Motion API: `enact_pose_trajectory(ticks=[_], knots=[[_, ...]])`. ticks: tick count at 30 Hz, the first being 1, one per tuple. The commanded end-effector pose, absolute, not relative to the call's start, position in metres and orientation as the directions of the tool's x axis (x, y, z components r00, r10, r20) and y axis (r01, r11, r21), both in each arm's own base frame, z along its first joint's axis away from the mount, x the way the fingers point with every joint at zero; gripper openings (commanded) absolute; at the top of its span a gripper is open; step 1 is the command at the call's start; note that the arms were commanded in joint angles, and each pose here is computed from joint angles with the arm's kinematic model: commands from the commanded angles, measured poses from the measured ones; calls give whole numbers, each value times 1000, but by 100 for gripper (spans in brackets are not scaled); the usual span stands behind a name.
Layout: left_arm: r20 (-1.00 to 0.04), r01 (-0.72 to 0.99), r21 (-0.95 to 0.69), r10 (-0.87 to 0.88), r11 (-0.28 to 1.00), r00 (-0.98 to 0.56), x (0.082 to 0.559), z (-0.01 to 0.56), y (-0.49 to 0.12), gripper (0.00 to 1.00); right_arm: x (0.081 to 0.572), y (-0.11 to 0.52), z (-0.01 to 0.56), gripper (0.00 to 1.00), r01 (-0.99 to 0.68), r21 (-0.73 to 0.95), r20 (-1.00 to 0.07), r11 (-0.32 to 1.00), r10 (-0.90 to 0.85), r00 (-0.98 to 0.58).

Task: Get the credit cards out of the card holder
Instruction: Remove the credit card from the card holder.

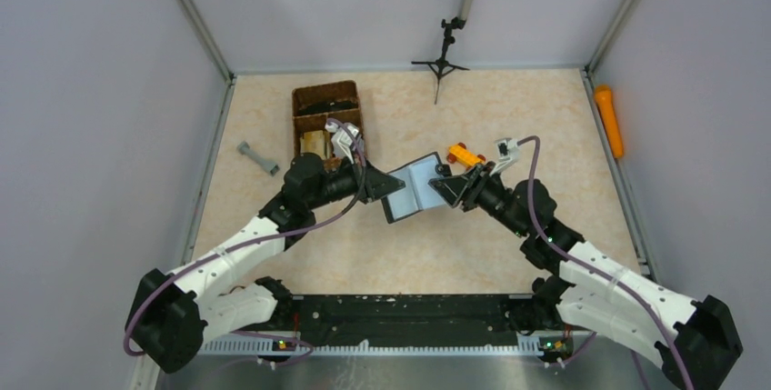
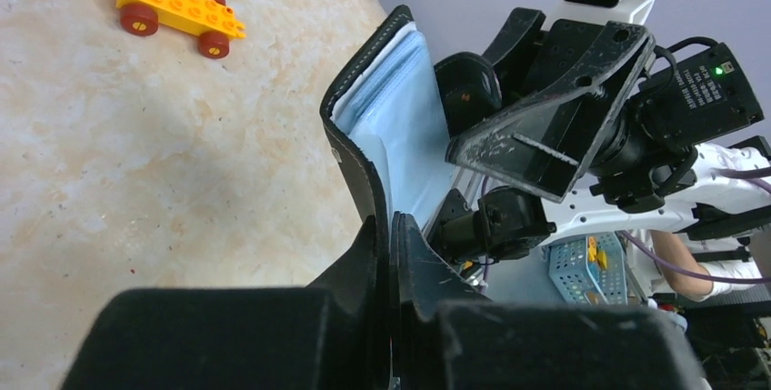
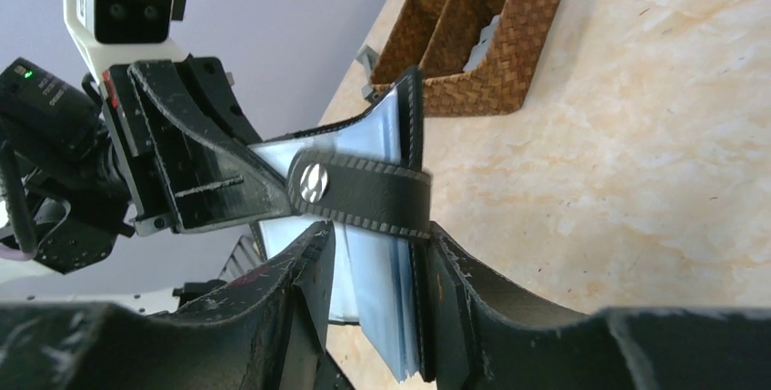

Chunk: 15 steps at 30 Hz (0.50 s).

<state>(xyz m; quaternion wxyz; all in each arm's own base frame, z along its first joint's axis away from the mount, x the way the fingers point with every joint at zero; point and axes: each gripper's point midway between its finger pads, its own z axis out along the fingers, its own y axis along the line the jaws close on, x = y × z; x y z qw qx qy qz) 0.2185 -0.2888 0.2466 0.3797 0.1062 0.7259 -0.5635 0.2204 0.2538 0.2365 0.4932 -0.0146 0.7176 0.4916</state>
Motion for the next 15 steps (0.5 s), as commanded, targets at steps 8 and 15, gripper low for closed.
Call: enact_pose_trajectory(ticks=[8, 15], knots=[[-699, 630, -713, -248, 307, -670, 214, 264, -293, 0, 229, 234, 260, 19, -475, 689, -724, 547, 549, -418], [-691, 610, -718, -248, 334, -678, 218, 256, -291, 0, 225, 233, 264, 17, -480, 703, -710, 525, 565, -421]])
